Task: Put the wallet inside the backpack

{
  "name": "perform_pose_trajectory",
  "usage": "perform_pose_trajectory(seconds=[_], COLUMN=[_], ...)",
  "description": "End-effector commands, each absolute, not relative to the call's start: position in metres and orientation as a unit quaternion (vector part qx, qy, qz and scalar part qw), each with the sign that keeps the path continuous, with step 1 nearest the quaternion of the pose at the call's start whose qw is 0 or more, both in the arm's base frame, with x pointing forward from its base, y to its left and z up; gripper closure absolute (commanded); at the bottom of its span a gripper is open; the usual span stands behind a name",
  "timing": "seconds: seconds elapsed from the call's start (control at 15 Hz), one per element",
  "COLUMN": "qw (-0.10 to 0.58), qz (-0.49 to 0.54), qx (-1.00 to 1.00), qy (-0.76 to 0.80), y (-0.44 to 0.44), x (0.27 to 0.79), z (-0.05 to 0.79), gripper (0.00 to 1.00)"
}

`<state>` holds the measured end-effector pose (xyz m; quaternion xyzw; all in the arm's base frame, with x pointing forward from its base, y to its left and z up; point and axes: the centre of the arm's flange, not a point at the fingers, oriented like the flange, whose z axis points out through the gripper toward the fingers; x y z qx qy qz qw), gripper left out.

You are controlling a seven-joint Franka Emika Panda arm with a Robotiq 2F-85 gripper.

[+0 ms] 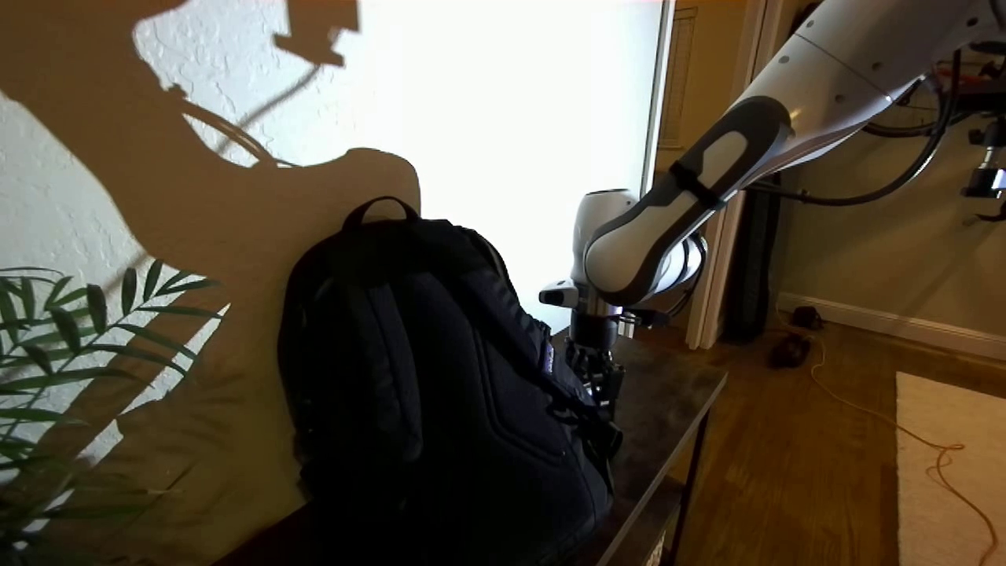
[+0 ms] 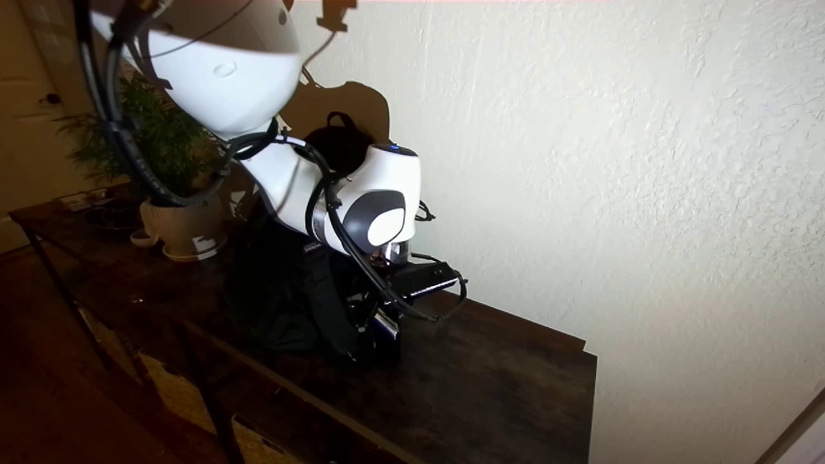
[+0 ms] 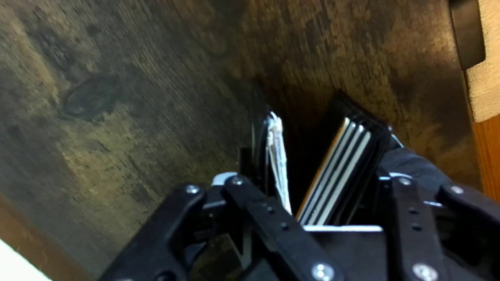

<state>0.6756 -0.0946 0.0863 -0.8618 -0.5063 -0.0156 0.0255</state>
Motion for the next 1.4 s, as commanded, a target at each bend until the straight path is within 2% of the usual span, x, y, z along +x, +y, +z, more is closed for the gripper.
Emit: perform_pose_trajectory(seconds=[0.0, 0.33, 0.6, 1.33], qw=[0.022, 0.022, 0.026, 0.032], qz=[-0.010, -0.005, -0.003, -0.025], qx=[-0.859, -0.868, -0.884, -0.963], qy=[-0.512, -0.496, -0.467, -0.267], y=[-0.099, -0.108, -0.119, -0.186], x=[0.674, 0.669, 0.666, 0.656], z=[0.089, 0.088, 0.087, 0.111], gripper=[0.66, 0.97, 0.96, 0.95])
